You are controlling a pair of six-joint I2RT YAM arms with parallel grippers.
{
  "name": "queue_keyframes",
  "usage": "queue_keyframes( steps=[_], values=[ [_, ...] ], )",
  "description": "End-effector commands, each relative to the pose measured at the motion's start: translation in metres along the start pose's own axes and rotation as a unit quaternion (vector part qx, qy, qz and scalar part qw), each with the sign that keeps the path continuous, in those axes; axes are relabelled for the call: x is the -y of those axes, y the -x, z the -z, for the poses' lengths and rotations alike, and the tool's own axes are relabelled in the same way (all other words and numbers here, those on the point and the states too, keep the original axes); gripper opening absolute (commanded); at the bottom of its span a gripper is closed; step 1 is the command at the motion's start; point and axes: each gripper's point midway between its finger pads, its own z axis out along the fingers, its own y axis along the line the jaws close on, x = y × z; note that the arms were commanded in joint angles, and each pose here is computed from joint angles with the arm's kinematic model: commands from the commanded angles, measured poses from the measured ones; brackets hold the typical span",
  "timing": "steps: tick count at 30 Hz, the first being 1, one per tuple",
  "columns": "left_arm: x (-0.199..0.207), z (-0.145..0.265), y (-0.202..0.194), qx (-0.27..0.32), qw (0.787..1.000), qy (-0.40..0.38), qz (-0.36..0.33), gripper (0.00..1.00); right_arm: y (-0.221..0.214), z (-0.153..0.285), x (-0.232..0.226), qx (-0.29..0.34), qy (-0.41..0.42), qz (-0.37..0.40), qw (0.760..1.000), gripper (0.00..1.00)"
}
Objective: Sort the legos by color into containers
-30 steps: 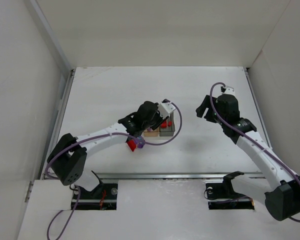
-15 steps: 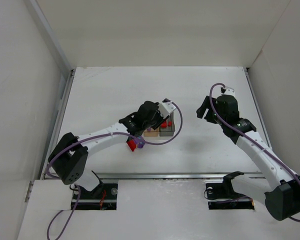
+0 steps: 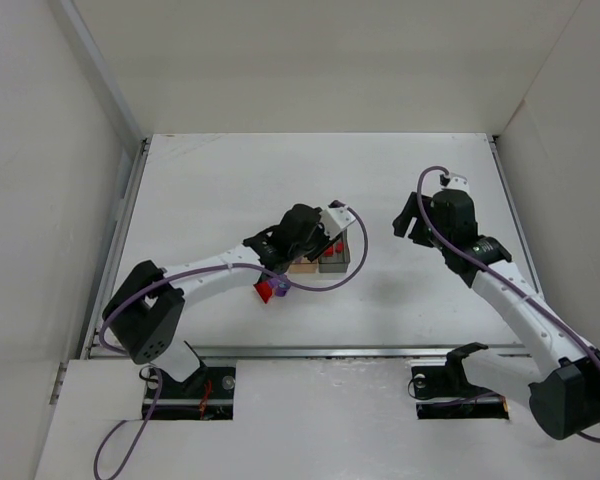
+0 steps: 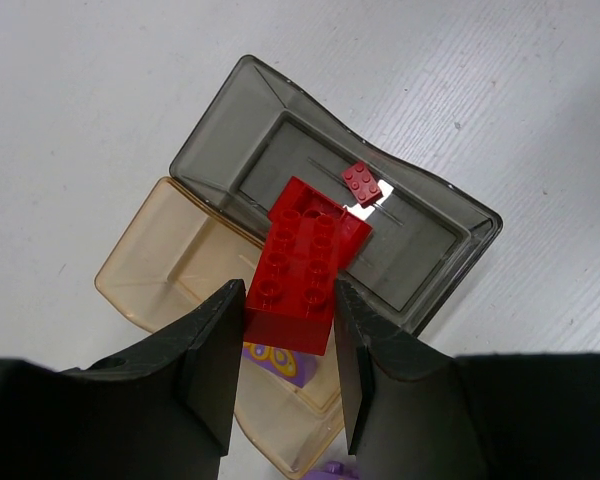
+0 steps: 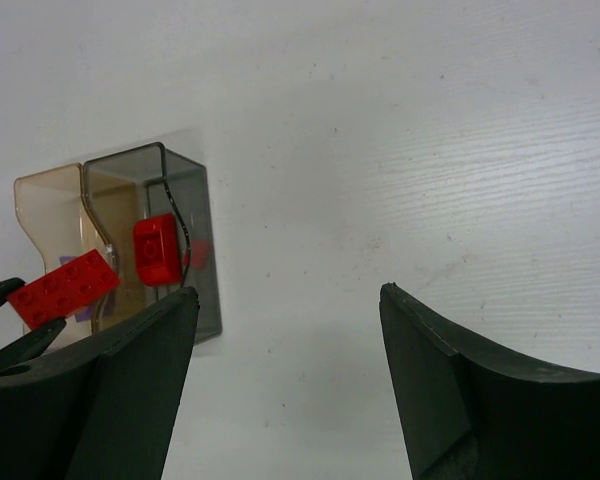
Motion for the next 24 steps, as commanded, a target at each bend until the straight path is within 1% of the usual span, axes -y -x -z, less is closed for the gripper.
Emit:
queue_keyframes(
  steps=[1, 4, 5, 6, 10, 11, 12, 14, 15, 16, 17, 18, 19, 20, 21, 22, 24],
  values=[
    [0.001, -0.001, 0.017, 0.031, 0.999, -0.004, -0.007, 0.0, 0.009, -0.002, -0.001, 0.017, 0.002, 0.008, 1.0, 0.78],
    [0.003, -0.005, 0.017, 0.029, 1.0, -0.01, -0.007, 0.0, 0.009, -0.005, -0.002, 0.017, 0.002, 0.009, 1.0, 0.78],
    [0.005, -0.008, 0.018, 0.029, 0.999, -0.015, -0.008, 0.02, 0.009, -0.007, -0.002, 0.017, 0.002, 0.009, 1.0, 0.78],
    [0.003, -0.008, 0.026, 0.036, 0.999, -0.013, -0.007, 0.02, 0.009, -0.007, -0.002, 0.017, 0.002, 0.009, 1.0, 0.78],
    [0.007, -0.015, 0.02, 0.027, 0.999, -0.02, -0.008, 0.06, 0.007, -0.009, -0.001, 0.013, 0.0, 0.009, 1.0, 0.78],
    [0.006, -0.015, 0.025, 0.032, 0.999, -0.019, -0.007, 0.08, 0.011, -0.008, -0.003, 0.017, 0.002, 0.009, 1.0, 0.78],
    [0.007, -0.018, 0.022, 0.027, 0.999, -0.02, -0.008, 0.15, 0.011, -0.008, -0.003, 0.017, 0.002, 0.009, 1.0, 0.78],
    [0.01, -0.017, 0.028, 0.034, 0.999, -0.023, -0.01, 0.25, 0.009, -0.008, -0.001, 0.012, -0.001, 0.015, 1.0, 0.78],
    [0.009, -0.019, 0.029, 0.033, 0.999, -0.023, -0.014, 0.33, 0.011, -0.005, -0.002, 0.017, 0.002, 0.014, 1.0, 0.78],
    [0.012, -0.019, 0.036, 0.04, 0.999, -0.025, -0.017, 0.44, 0.009, -0.005, -0.001, 0.013, 0.0, 0.015, 1.0, 0.78],
    [0.014, -0.021, 0.033, 0.036, 0.999, -0.027, -0.017, 0.47, 0.012, -0.003, 0.0, 0.019, -0.002, 0.014, 1.0, 0.78],
    [0.016, -0.02, 0.041, 0.045, 0.998, -0.028, -0.019, 0.52, 0.012, -0.003, 0.0, 0.019, -0.002, 0.014, 1.0, 0.78],
    [0.016, -0.02, 0.039, 0.04, 0.999, -0.03, -0.019, 0.58, 0.009, -0.002, 0.001, 0.018, -0.002, 0.014, 1.0, 0.78],
    [0.013, -0.018, 0.052, 0.053, 0.998, -0.026, -0.018, 0.64, 0.012, -0.002, 0.0, 0.023, 0.0, 0.013, 1.0, 0.78],
    [0.012, -0.018, 0.054, 0.052, 0.998, -0.026, -0.018, 0.67, 0.011, -0.002, -0.002, 0.021, 0.004, 0.013, 1.0, 0.78],
    [0.009, -0.016, 0.067, 0.065, 0.997, -0.023, -0.017, 0.69, 0.011, -0.002, -0.002, 0.021, 0.004, 0.013, 1.0, 0.78],
    [0.012, -0.012, 0.074, 0.062, 0.998, -0.028, -0.009, 0.71, 0.012, -0.003, -0.002, 0.019, 0.003, 0.018, 1.0, 0.78]
  ],
)
